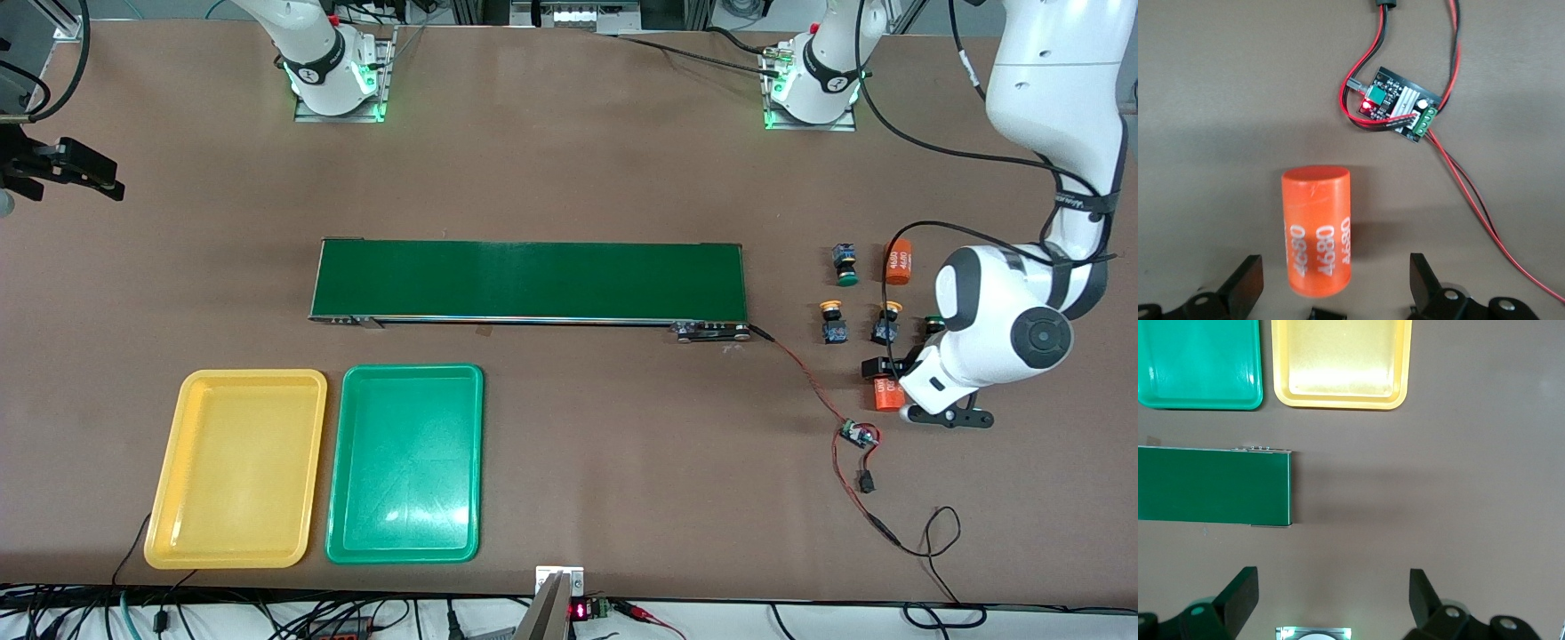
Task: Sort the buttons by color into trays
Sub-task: 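Reach the left gripper to the orange cylinder and grasp it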
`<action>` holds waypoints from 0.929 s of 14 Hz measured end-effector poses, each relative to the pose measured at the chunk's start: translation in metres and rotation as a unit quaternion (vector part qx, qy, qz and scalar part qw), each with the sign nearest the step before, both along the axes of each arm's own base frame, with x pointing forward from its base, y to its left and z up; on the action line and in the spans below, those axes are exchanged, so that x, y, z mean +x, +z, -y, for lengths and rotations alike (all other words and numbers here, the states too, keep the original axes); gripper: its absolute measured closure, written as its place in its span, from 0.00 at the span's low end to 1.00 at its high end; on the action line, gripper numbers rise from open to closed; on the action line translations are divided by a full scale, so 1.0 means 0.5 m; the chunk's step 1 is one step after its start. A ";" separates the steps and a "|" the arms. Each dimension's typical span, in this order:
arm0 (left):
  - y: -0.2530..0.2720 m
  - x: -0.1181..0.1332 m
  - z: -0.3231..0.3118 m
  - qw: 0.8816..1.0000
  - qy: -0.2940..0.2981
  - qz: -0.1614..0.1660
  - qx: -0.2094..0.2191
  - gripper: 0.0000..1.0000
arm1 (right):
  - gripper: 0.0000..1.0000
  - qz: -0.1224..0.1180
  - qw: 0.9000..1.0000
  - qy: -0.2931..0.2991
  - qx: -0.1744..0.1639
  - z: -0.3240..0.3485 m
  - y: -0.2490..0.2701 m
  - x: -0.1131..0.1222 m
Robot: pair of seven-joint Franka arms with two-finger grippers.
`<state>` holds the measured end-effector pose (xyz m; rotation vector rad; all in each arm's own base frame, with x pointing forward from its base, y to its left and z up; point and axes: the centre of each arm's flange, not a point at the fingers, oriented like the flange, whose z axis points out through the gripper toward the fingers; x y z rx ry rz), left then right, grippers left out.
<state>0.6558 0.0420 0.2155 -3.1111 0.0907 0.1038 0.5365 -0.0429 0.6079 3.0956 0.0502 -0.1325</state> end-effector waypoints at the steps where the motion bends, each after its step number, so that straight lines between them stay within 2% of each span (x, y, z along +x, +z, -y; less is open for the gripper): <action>1: -0.016 -0.001 -0.005 1.000 0.001 0.008 0.000 0.03 | 0.00 0.000 1.000 0.000 0.000 0.000 0.000 0.000; 5: -0.053 -0.005 -0.012 1.000 0.003 0.010 0.000 0.07 | 0.00 0.000 1.000 0.000 0.000 0.000 0.000 0.000; 8: -0.071 -0.013 -0.012 1.000 0.003 0.002 -0.001 0.43 | 0.00 0.000 1.000 0.000 0.000 0.000 0.000 0.000; 9: -0.069 -0.014 -0.012 1.000 0.003 0.000 0.000 0.49 | 0.00 0.001 1.000 0.000 0.000 0.000 0.000 0.000; 11: -0.062 -0.020 -0.010 1.000 0.001 -0.021 -0.001 0.49 | 0.00 0.001 1.000 0.000 0.000 0.000 0.000 0.000; 13: -0.004 -0.017 0.015 0.999 -0.009 -0.039 -0.003 0.49 | 0.00 0.001 1.000 0.000 0.000 0.000 0.000 0.000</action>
